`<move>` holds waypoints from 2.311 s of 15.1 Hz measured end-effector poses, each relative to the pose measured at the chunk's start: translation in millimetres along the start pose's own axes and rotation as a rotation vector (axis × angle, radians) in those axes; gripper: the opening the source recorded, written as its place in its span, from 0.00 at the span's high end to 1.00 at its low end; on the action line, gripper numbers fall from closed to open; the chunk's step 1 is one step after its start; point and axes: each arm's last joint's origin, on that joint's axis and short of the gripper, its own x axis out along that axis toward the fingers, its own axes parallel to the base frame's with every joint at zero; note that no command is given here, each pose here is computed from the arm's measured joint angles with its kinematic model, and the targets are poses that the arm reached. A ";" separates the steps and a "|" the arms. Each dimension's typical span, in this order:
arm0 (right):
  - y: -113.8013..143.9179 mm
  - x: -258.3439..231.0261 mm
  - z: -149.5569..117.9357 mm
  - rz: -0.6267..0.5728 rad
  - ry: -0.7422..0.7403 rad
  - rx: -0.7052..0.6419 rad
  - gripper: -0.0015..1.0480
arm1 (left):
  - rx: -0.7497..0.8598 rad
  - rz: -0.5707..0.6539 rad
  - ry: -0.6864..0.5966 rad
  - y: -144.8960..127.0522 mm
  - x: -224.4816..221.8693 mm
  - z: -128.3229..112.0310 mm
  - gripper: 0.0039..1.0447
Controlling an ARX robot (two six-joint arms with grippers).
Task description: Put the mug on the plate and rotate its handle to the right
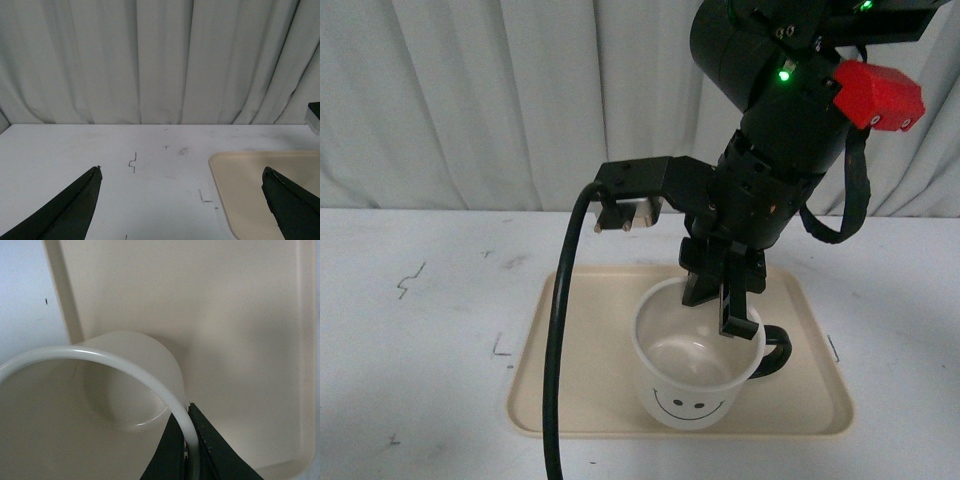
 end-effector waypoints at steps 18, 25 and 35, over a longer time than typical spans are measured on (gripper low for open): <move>14.0 -106.7 16.9 -0.801 -0.570 0.323 0.38 | 0.000 0.000 0.000 0.0 0.0 0.0 0.06; 129.5 -100.5 -134.8 -1.156 -0.877 0.954 0.98 | 0.000 0.000 0.000 0.0 0.0 -0.1 0.06; 206.3 -105.4 -189.2 -1.163 -0.904 0.947 0.98 | 0.000 0.000 0.000 0.0 0.0 -0.1 0.06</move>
